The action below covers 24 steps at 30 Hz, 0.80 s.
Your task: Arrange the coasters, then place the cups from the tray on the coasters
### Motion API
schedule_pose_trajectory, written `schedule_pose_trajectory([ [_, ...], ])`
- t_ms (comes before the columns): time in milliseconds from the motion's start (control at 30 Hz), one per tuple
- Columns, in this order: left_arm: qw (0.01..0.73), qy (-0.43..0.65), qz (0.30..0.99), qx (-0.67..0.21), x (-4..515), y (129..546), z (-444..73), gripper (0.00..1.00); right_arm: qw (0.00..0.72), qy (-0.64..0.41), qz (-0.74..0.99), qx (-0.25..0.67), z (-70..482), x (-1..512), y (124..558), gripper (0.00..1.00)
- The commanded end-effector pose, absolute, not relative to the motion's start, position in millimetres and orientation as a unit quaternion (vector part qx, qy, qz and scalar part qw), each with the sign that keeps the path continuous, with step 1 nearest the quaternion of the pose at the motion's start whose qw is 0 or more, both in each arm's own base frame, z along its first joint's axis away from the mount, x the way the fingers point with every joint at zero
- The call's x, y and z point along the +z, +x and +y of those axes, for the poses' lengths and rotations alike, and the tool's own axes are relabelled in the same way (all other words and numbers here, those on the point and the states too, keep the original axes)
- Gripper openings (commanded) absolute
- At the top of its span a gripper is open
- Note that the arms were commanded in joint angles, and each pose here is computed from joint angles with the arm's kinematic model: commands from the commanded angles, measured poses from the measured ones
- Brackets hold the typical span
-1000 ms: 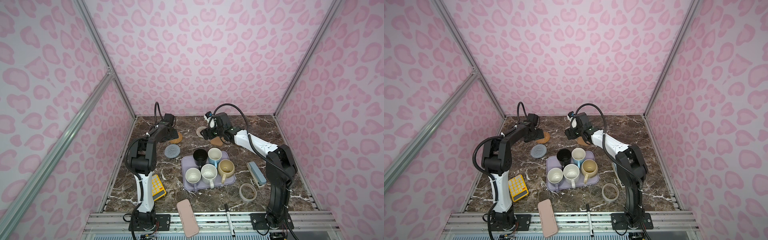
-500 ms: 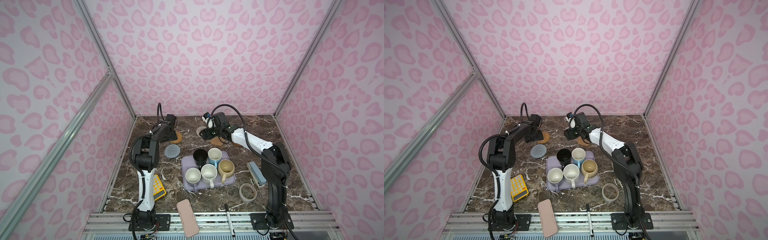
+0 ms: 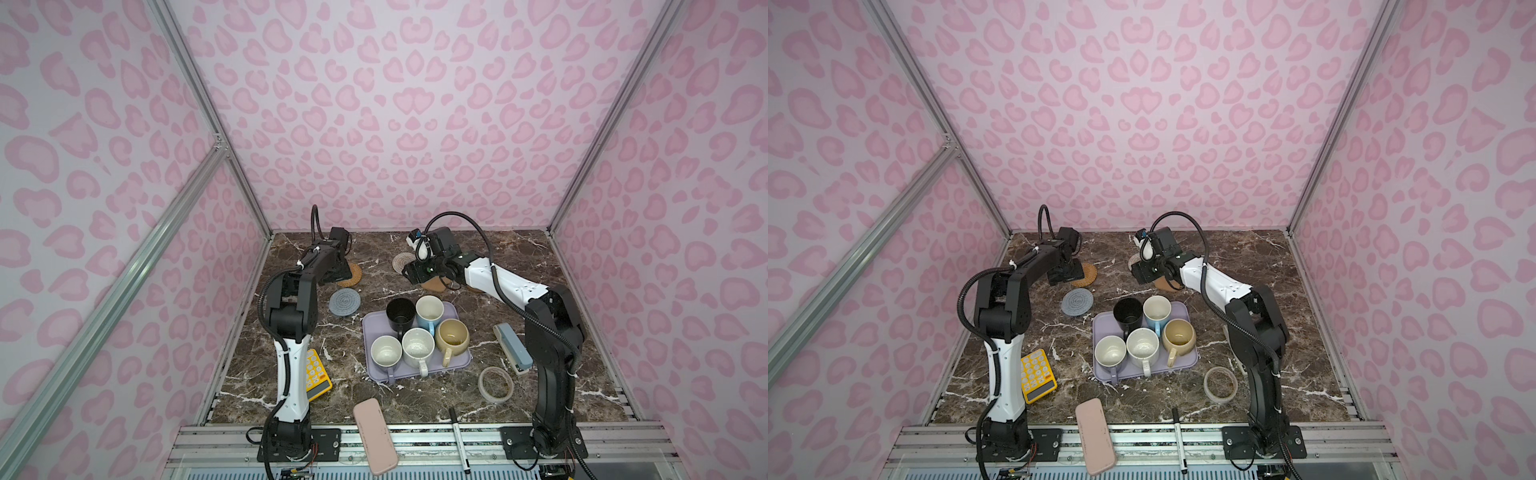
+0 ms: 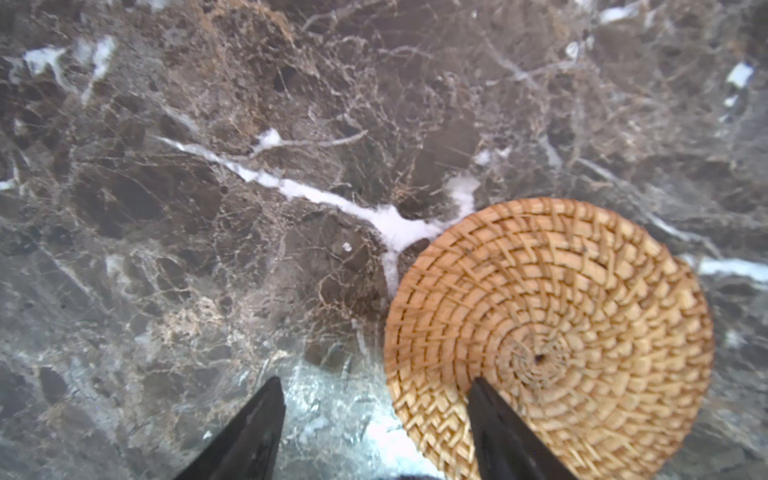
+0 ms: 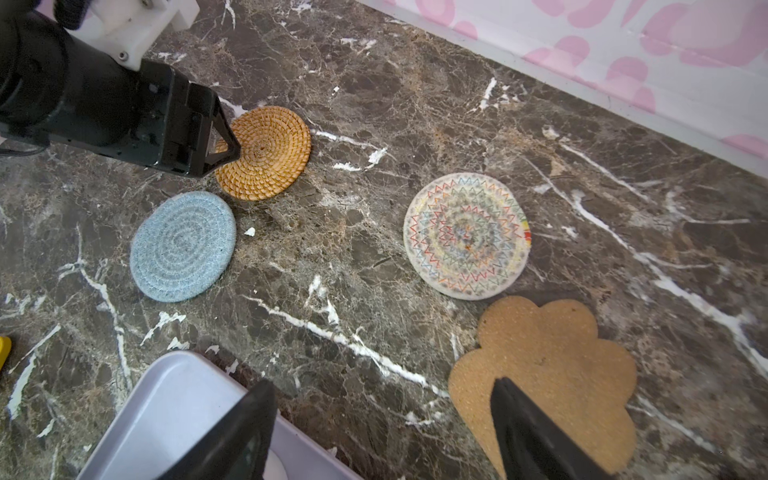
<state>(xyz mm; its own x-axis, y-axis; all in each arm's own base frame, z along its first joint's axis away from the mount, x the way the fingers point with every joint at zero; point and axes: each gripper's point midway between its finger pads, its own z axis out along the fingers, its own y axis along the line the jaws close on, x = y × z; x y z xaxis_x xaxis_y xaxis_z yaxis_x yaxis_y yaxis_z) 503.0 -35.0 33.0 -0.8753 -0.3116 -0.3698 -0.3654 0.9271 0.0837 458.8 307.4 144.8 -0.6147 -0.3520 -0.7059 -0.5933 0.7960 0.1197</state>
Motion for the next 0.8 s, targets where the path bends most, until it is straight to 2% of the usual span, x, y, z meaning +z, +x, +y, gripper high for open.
schedule_pose_trajectory([
  [0,0.216,-0.179,0.959,0.044,64.7,518.2,-43.4,0.77,0.357,-0.269,0.878,0.174,305.4,154.4,460.9,0.83],
  [133,0.253,-0.184,0.949,0.025,93.5,522.8,-47.0,0.81,0.364,-0.259,0.877,0.179,298.6,166.3,465.9,0.83],
  [300,0.267,-0.188,0.945,0.007,110.9,494.4,-51.3,0.80,0.372,-0.254,0.874,0.184,292.6,176.9,467.9,0.83],
  [467,0.243,-0.155,0.955,-0.067,99.5,459.1,-87.9,0.73,0.372,-0.249,0.874,0.191,293.8,183.3,474.1,0.83],
  [567,0.232,-0.135,0.961,-0.073,87.2,439.9,-104.0,0.68,0.372,-0.249,0.872,0.198,298.0,181.3,475.6,0.82],
  [767,0.191,-0.122,0.972,-0.065,48.0,412.3,-113.4,0.67,0.354,-0.249,0.879,0.199,302.5,172.0,474.1,0.80],
])
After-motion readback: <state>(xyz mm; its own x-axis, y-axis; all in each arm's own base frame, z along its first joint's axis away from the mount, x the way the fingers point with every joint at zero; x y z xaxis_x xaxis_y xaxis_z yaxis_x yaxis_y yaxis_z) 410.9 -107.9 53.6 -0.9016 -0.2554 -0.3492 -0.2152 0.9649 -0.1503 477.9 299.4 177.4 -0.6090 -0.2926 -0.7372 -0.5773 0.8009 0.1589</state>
